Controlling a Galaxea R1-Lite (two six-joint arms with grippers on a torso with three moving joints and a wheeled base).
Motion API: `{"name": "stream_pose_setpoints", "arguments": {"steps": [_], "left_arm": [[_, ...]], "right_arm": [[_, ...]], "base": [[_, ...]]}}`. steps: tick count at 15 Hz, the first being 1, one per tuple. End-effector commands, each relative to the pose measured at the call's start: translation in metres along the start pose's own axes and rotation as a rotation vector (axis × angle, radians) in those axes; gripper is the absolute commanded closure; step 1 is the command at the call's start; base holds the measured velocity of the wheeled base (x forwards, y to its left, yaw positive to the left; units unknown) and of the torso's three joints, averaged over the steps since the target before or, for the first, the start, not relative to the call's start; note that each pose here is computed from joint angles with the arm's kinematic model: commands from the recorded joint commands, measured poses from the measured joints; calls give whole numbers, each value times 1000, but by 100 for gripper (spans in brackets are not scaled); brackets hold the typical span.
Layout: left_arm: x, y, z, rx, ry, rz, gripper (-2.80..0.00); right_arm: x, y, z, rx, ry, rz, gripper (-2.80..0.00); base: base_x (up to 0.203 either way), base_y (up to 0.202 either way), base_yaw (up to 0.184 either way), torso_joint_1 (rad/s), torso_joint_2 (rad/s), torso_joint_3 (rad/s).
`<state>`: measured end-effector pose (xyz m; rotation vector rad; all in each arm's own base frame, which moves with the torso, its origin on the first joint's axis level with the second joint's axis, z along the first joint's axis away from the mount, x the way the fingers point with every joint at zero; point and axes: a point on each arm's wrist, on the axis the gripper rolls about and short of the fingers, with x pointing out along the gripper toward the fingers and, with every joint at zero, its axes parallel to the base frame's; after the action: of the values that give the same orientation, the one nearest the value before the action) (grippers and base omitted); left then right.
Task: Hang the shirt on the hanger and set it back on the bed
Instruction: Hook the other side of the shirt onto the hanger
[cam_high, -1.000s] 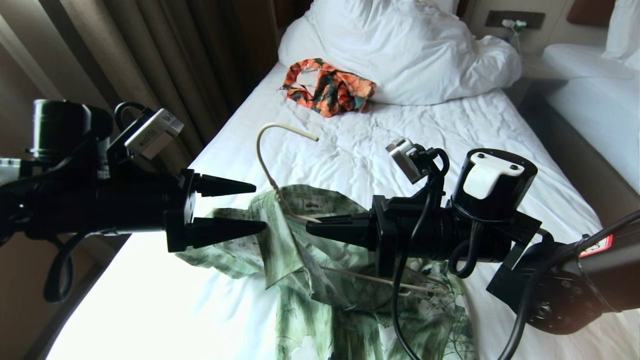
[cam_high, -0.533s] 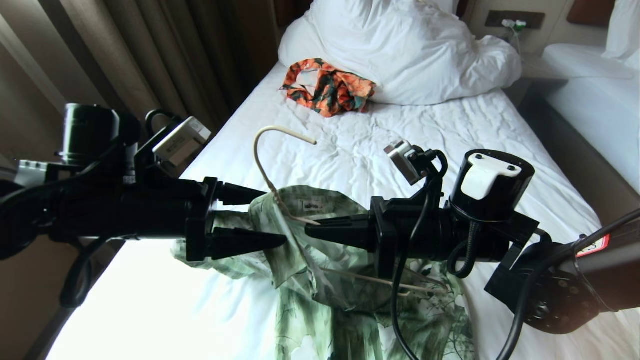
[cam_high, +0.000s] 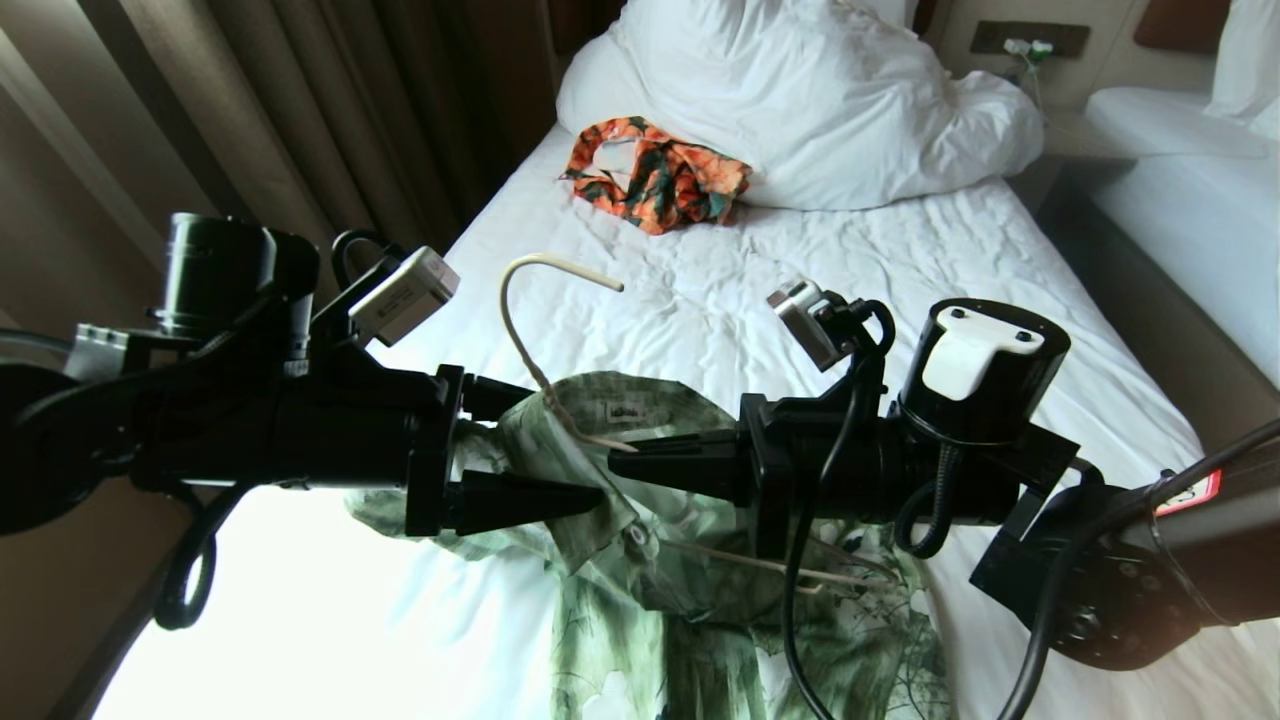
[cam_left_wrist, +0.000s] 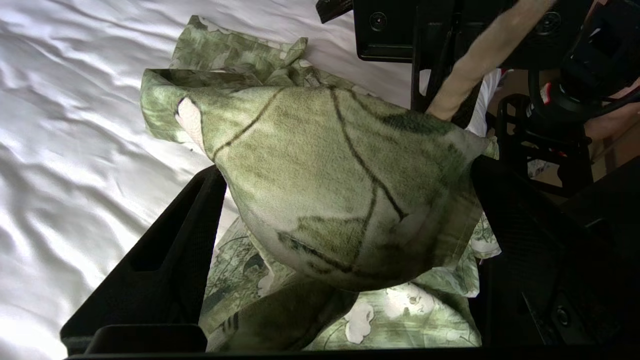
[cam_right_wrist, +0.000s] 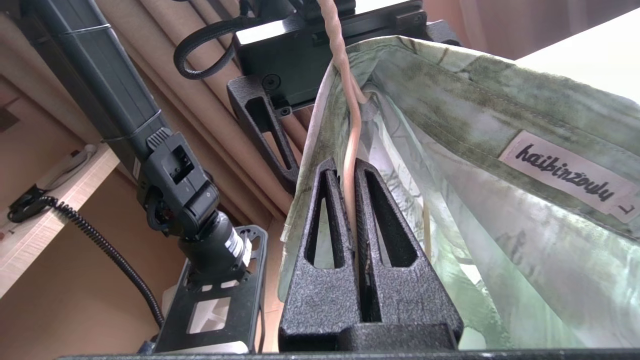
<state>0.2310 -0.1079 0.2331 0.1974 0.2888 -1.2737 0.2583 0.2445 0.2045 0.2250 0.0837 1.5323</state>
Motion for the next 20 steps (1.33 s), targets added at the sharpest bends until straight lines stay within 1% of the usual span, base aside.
{"name": "stream_pose_setpoints", "arguments": {"steps": [1, 2, 5, 8, 10, 12, 15, 16, 18, 20], "left_arm": [[-1, -2, 0, 3, -3, -7, -58], [-1, -2, 0, 4, -3, -6, 0], [-4, -7, 3, 11, -10, -8, 0], [-4, -17, 7, 4, -18, -35, 0], [-3, -27, 13, -5, -31, -62, 0], [-6, -42, 22, -27, -57, -100, 0], [-11, -63, 33, -13, -89, -148, 0], [-14, -70, 35, -17, -99, -165, 0], [-14, -76, 38, -29, -105, -190, 0], [-10, -77, 38, -31, -99, -200, 0]], "right_arm": [[1, 1, 1, -3, -3, 9, 0], [1, 2, 1, -4, -3, 11, 0], [1, 2, 2, -6, -6, 10, 0], [0, 3, 3, -8, -8, 9, 0], [-4, 11, 8, -23, -21, 7, 0], [-10, 11, 18, -40, -53, -48, 0], [-15, 13, 25, -12, -32, -84, 0], [-16, 12, 25, -24, -38, -118, 0], [-18, 12, 24, -85, -24, -169, 0], [-21, 19, 28, -86, -5, -203, 0]], "base": [[0, 0, 0, 0, 0, 0], [0, 0, 0, 0, 0, 0], [0, 0, 0, 0, 0, 0], [0, 0, 0, 0, 0, 0], [0, 0, 0, 0, 0, 0], [0, 0, 0, 0, 0, 0], [0, 0, 0, 0, 0, 0], [0, 0, 0, 0, 0, 0], [0, 0, 0, 0, 0, 0], [0, 0, 0, 0, 0, 0]]}}
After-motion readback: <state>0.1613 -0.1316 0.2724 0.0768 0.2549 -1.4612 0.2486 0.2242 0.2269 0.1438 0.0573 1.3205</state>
